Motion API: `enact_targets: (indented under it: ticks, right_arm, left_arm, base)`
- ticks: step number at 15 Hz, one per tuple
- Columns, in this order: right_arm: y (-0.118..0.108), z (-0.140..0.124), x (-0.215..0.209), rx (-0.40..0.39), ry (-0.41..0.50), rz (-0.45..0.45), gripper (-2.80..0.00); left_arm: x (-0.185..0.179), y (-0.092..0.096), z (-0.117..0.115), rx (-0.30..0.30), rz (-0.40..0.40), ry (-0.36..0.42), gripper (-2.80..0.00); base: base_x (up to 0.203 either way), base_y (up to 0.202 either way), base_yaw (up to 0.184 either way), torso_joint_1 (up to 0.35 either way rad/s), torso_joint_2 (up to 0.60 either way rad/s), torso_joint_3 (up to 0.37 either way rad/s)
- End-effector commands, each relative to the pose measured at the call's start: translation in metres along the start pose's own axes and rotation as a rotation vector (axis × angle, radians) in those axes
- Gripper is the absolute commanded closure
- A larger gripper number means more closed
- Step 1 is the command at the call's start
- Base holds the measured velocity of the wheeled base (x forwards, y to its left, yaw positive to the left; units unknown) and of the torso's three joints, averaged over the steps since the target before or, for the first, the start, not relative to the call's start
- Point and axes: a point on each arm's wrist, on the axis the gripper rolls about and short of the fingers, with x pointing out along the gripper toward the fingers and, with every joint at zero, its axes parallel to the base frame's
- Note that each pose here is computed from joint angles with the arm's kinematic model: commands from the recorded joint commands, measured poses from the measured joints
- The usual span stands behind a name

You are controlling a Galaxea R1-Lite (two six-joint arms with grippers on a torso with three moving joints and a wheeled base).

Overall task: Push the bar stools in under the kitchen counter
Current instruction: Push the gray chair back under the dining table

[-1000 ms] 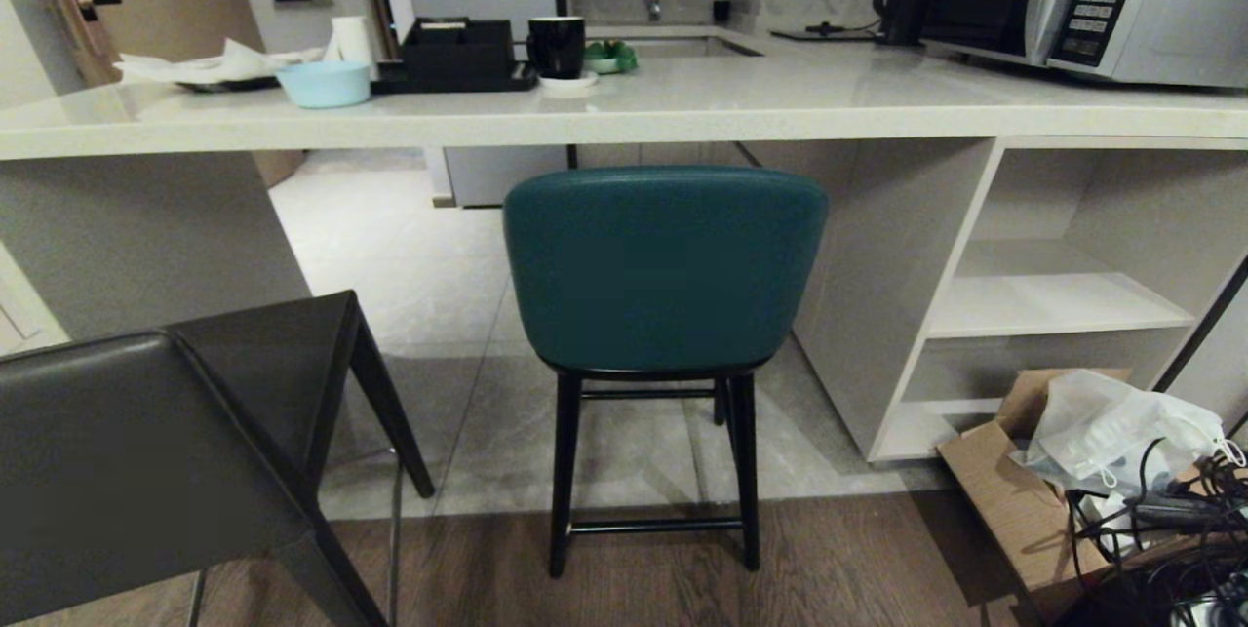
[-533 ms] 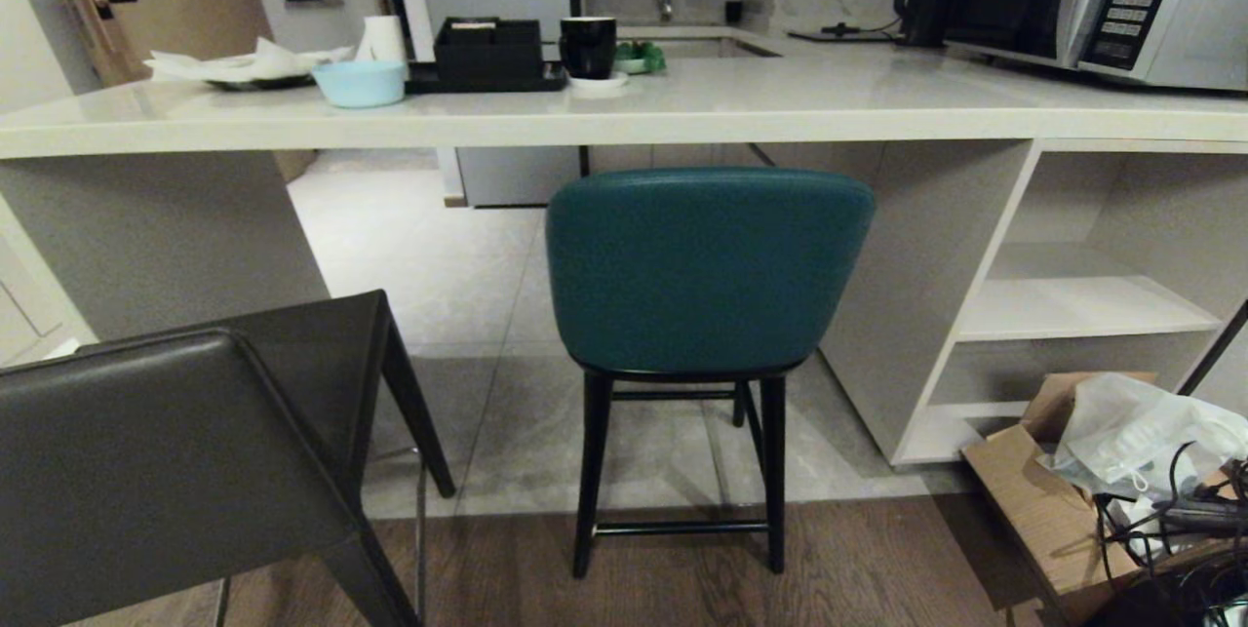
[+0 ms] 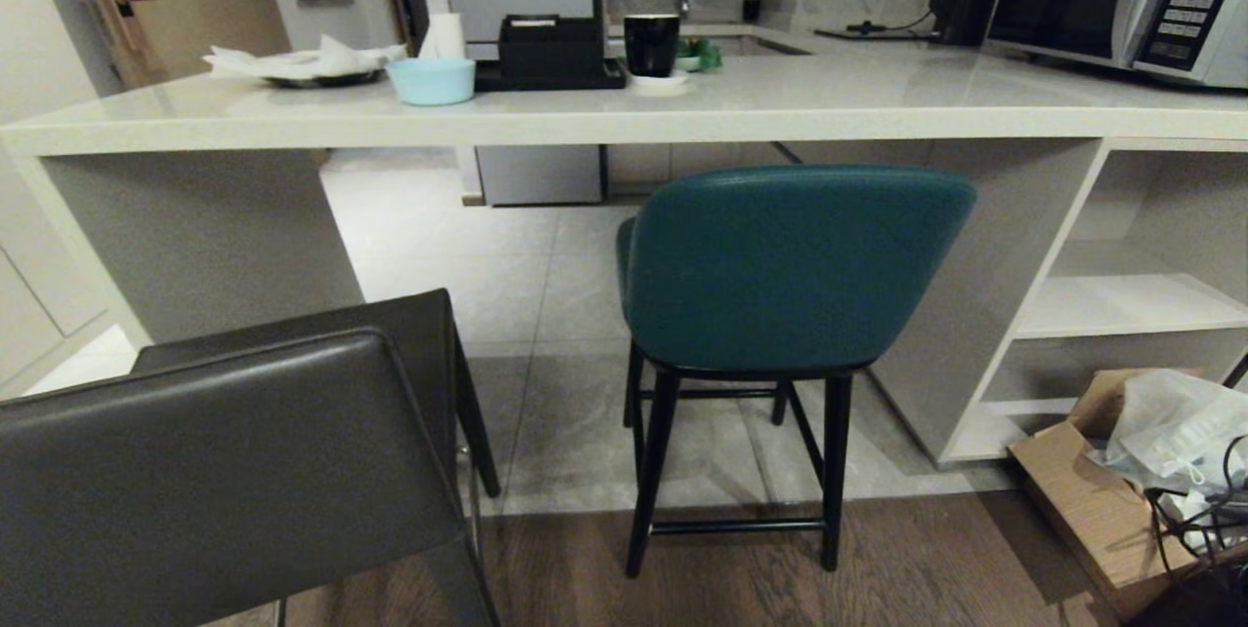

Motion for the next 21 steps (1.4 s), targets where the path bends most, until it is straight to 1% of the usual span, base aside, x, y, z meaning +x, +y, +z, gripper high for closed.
enact_targets:
  ticks: [1,10,19,21]
  right_arm:
    - [0.0,0.0,0.0,0.001,0.0,0.001,0.0]
    - [0.0,0.0,0.0,0.001,0.0,-0.001,0.0]
    - [-0.0001,0.0,0.0,0.01,0.0,-0.002,0.0]
    - [-0.0001,0.0001,0.0,0.011,-0.001,-0.002,0.0]
  left_arm:
    - [0.0009,-0.0001,-0.0037,0.001,0.0,0.013,0.0]
    - [0.0009,-0.0001,-0.0037,-0.004,0.0,0.013,0.0]
    - [0.0009,0.0,-0.0037,-0.002,0.001,0.013,0.0]
    - [0.0009,0.0,-0.0037,-0.004,0.001,0.013,0.0]
  base:
    - [0.0,0.142,-0.005,0.002,0.0,-0.003]
    - [-0.007,0.009,-0.001,0.001,0.0,0.001]
    - [-0.195,0.0,-0.001,0.002,0.0,0.0]
    - [-0.112,0.0,-0.003,-0.004,0.0,0.002]
